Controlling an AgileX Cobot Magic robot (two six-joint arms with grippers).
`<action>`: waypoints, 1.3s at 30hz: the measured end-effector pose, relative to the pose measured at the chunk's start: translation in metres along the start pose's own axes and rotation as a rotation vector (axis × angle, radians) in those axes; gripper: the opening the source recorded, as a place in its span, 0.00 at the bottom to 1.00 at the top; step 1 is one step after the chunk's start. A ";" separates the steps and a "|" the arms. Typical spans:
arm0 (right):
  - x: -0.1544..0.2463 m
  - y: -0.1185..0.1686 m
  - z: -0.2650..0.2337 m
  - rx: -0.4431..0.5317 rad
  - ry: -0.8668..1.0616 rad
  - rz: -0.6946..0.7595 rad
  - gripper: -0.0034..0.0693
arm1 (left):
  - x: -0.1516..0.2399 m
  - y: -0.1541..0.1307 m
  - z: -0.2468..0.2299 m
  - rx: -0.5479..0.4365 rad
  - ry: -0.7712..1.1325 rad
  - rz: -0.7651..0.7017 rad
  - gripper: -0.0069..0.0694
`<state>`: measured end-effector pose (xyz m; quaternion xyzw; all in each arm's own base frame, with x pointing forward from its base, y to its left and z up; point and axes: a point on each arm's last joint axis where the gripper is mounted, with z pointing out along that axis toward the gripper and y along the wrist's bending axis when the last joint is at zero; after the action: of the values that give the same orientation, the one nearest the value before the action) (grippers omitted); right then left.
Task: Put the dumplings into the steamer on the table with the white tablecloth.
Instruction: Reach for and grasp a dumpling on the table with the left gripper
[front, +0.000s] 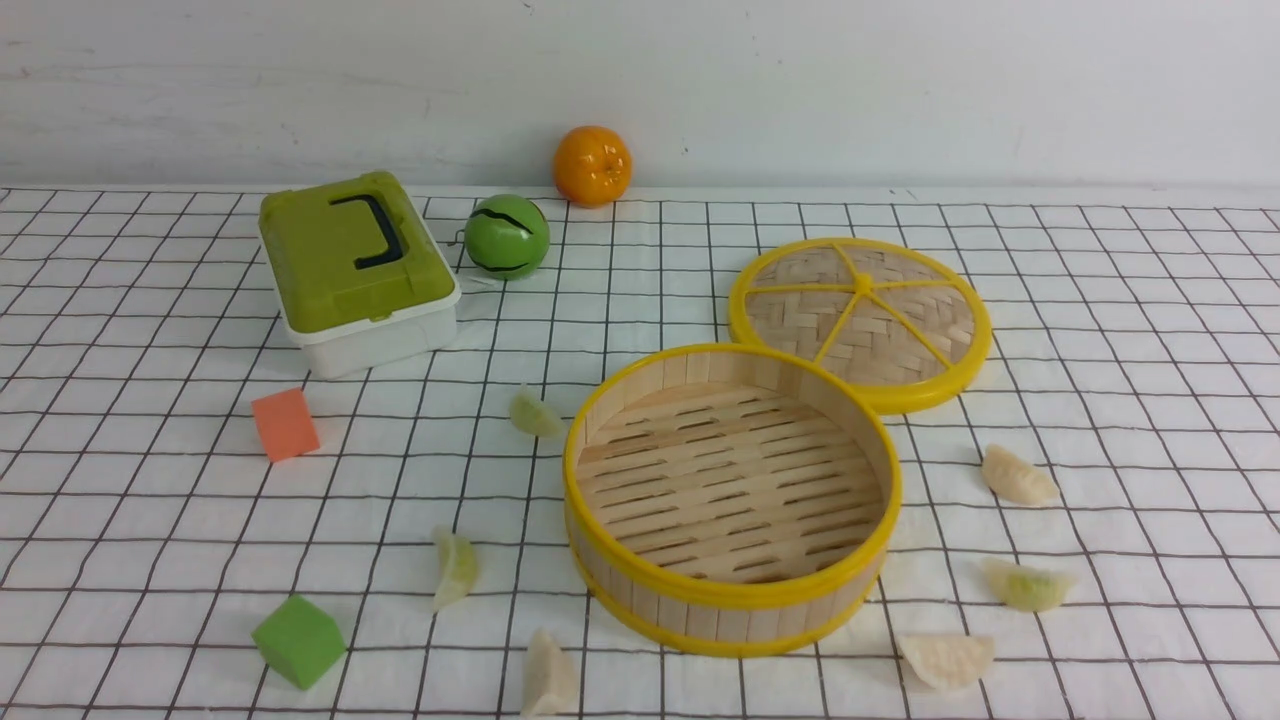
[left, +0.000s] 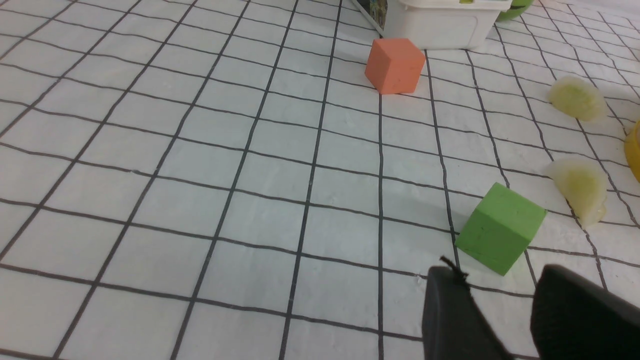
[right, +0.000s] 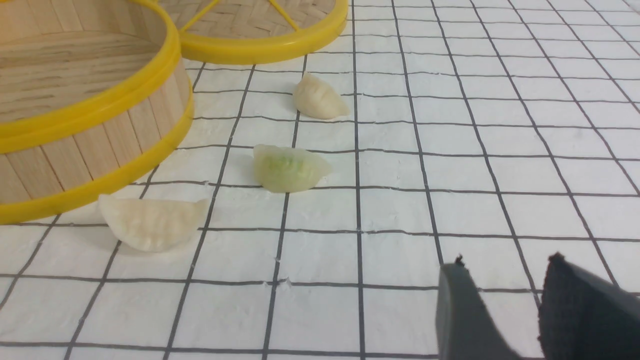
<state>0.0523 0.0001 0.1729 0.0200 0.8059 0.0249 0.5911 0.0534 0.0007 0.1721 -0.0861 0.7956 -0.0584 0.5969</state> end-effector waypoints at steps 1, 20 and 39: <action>0.000 0.000 0.000 0.000 0.000 0.000 0.38 | 0.000 0.000 0.000 0.000 0.000 0.000 0.40; 0.000 -0.002 0.000 0.027 -0.002 -0.066 0.38 | 0.000 0.000 0.000 0.000 0.000 0.000 0.40; 0.000 -0.002 0.000 0.017 -0.001 -0.041 0.38 | -0.010 0.000 -0.001 -0.001 -0.109 0.082 0.40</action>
<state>0.0523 -0.0014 0.1729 0.0085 0.8061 0.0062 0.5916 0.0555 0.0025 0.1816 -0.0568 0.7648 -0.0285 0.6411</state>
